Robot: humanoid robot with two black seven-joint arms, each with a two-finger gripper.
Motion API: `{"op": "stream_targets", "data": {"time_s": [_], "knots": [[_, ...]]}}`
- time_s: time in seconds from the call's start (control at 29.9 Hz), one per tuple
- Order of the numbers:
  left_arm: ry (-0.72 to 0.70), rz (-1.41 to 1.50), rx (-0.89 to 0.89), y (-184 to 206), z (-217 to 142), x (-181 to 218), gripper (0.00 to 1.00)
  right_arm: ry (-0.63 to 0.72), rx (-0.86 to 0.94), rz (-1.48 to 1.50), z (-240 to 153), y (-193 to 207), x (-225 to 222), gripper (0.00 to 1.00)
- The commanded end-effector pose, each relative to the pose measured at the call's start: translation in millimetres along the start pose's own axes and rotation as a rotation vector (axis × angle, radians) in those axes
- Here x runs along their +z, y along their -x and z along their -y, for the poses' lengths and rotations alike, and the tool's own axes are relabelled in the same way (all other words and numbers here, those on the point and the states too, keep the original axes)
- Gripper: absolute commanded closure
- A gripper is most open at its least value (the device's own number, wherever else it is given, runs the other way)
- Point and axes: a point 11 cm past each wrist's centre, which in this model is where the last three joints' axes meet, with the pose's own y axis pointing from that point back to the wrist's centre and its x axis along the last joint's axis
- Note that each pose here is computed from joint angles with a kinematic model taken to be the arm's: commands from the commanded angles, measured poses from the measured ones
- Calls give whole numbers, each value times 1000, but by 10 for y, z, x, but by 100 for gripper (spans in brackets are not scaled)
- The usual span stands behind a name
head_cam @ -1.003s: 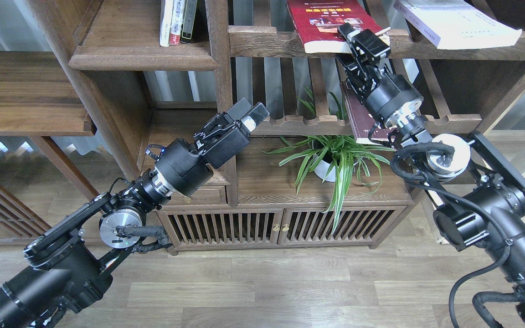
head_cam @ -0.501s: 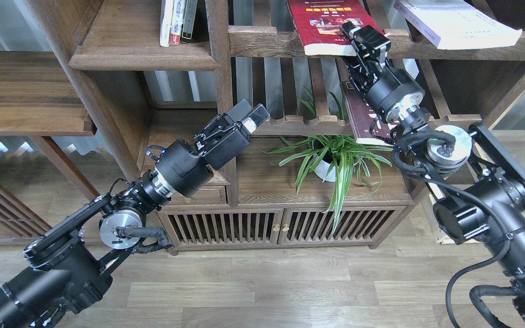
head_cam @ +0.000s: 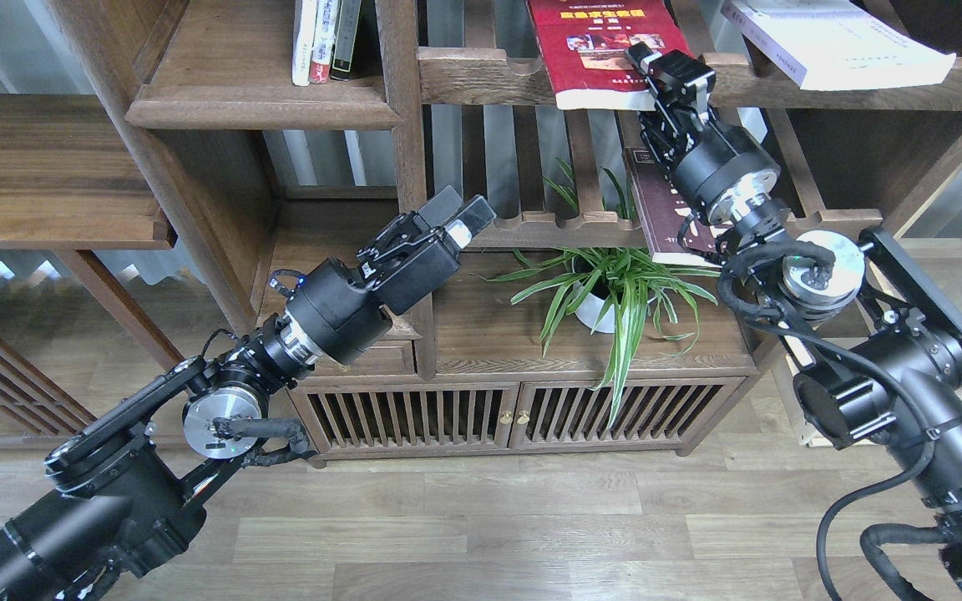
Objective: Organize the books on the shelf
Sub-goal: 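Raise the right gripper up to the red book on the upper shelf, then tilt the red book outward from the shelf with the right gripper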
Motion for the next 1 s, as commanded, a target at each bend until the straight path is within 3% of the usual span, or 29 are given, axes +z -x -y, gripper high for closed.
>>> {"op": "stream_targets", "data": {"time_s": [0.0,0.6,0.97], "knots": [[0,0,0,1,1,-1,0,0,-6,0,0,6,-1,66],[2,-6,3,-2,-13,-14,0,-2,-63,3,-33,30,5,78],[12,-15,18,-33,-54,-14,0,-9,-84,10,-90,-22,8,92]]}}
